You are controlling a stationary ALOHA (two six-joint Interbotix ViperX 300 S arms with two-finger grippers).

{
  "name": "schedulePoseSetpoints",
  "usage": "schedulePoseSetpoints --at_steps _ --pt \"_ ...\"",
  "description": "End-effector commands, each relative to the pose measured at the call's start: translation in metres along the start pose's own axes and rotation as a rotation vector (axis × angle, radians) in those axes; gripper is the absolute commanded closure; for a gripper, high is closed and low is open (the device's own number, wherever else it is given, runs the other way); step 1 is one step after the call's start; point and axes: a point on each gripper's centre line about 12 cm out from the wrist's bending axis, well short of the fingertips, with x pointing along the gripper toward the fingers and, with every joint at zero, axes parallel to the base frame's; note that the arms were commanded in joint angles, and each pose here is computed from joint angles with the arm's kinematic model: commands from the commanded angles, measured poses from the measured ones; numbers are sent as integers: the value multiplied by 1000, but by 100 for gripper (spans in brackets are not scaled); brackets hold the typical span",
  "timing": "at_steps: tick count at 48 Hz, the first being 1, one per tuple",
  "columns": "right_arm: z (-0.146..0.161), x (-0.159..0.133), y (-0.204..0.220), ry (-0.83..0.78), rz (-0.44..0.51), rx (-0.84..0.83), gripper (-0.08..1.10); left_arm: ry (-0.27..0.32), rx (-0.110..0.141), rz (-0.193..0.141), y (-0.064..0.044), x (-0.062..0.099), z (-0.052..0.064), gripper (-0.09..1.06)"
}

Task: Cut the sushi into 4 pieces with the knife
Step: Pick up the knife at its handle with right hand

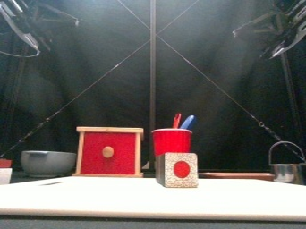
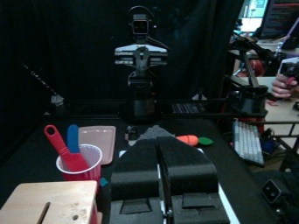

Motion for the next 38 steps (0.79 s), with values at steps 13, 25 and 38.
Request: schedulePoseSetpoints --at_steps 13,25,38 --pt "47 44 -64 15 -290 259 97 -130 16 29 7 21 4 97" --pt "60 89 -127 380 -429 411 95 -76 -38 73 14 30 -9 96" --pt "53 105 -191 622 -492 646 69 -64 -76 106 20 29 -13 96"
